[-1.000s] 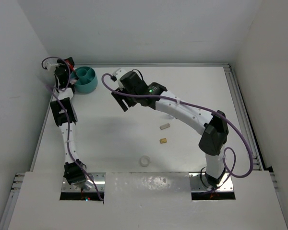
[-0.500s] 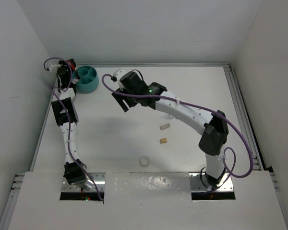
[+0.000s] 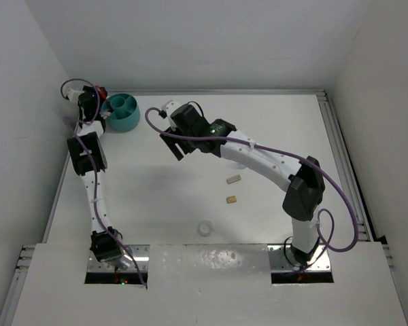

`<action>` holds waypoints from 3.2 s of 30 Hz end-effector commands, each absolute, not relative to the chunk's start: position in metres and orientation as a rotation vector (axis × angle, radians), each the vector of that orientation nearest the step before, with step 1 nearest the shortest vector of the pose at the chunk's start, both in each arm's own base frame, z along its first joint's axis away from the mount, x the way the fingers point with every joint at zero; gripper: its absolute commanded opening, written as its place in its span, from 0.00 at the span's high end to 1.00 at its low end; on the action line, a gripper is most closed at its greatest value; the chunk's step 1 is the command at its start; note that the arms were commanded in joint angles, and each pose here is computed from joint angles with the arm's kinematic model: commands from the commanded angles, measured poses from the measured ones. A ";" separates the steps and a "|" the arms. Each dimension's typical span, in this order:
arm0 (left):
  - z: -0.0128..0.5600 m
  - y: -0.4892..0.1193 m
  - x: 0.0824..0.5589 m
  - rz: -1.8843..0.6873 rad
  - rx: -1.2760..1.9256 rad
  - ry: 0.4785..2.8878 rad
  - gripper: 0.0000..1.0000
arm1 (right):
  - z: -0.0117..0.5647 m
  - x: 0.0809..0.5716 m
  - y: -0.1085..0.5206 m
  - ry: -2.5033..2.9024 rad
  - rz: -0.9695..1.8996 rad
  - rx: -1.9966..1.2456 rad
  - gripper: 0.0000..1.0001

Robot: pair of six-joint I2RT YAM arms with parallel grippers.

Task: Sort the stationery into containers
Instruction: Move the pen to the corner of the board.

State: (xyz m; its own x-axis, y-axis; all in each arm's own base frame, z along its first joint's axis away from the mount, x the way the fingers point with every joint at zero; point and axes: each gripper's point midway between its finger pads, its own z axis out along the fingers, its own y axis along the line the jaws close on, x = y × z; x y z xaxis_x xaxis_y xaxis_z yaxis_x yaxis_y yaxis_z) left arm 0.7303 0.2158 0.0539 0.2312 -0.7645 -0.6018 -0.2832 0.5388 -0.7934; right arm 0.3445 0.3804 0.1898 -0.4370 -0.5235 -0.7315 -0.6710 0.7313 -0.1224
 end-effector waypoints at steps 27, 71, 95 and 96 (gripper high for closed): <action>0.174 0.187 0.668 -0.419 -0.840 1.496 0.46 | 0.254 0.324 0.384 1.950 0.303 -0.842 0.27; 0.067 0.220 0.685 -0.378 -0.876 1.539 0.44 | 0.258 0.324 0.381 1.954 0.271 -0.841 0.27; 0.065 0.197 0.632 -0.370 -0.923 1.636 0.66 | 0.274 0.305 0.381 1.887 0.277 -0.842 0.27; 0.064 0.196 0.629 -0.373 -0.928 1.640 0.66 | 0.275 0.304 0.381 1.882 0.279 -0.839 0.27</action>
